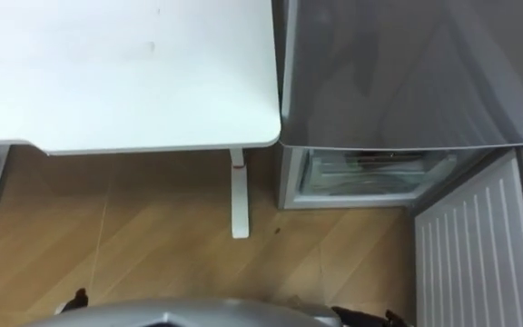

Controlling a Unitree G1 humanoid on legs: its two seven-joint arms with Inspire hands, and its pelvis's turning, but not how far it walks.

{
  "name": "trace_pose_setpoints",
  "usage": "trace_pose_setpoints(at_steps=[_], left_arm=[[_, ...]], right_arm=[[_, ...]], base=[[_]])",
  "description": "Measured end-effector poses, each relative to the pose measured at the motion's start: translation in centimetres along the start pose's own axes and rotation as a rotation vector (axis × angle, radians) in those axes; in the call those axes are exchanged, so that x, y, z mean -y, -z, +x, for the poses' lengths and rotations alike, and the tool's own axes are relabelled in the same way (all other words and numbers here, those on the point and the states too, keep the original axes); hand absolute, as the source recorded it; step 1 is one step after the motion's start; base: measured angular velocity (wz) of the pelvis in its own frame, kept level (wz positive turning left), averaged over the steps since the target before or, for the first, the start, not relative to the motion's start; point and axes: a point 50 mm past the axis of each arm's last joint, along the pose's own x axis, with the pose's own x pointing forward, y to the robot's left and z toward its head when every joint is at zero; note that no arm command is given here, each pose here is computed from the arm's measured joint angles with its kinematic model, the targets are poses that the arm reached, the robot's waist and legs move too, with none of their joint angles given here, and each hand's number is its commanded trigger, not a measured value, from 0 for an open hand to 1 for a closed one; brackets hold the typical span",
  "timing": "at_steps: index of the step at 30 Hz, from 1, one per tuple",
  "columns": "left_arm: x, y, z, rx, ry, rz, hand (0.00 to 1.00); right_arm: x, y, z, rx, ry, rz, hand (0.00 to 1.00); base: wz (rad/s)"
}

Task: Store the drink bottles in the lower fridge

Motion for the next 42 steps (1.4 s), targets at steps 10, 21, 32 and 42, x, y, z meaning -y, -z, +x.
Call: trace_pose_setpoints(at_steps=[10, 21, 32, 42], left_arm=[[-0.2, -0.4, 0.1, 0.008, -0.006, 0.068, 0.00], [-0.3, -1.0, 0.3, 0.040, 0.001, 0.175, 0.00], [-1.1, -2.5, 0.4, 0.124, -0.025, 0.238, 0.00], [-1.8, -2.3, 0.2, 0.138, -0.043, 0.227, 0.00]], right_arm=[[-0.2, 0.0, 0.0, -0.013, -0.005, -0.079, 0.00], [-0.5, -3.5, 0.2, 0.107, 0.014, -0.007, 0.00], [-1.8, -15.8, -5.5, 0.793, 0.143, -0.106, 0.00], [0.1, -16.0, -6.9, 0.883, 0.321, -0.066, 0.00]], base=[[-0.01], [-0.07], [-0.09], [0.00]])
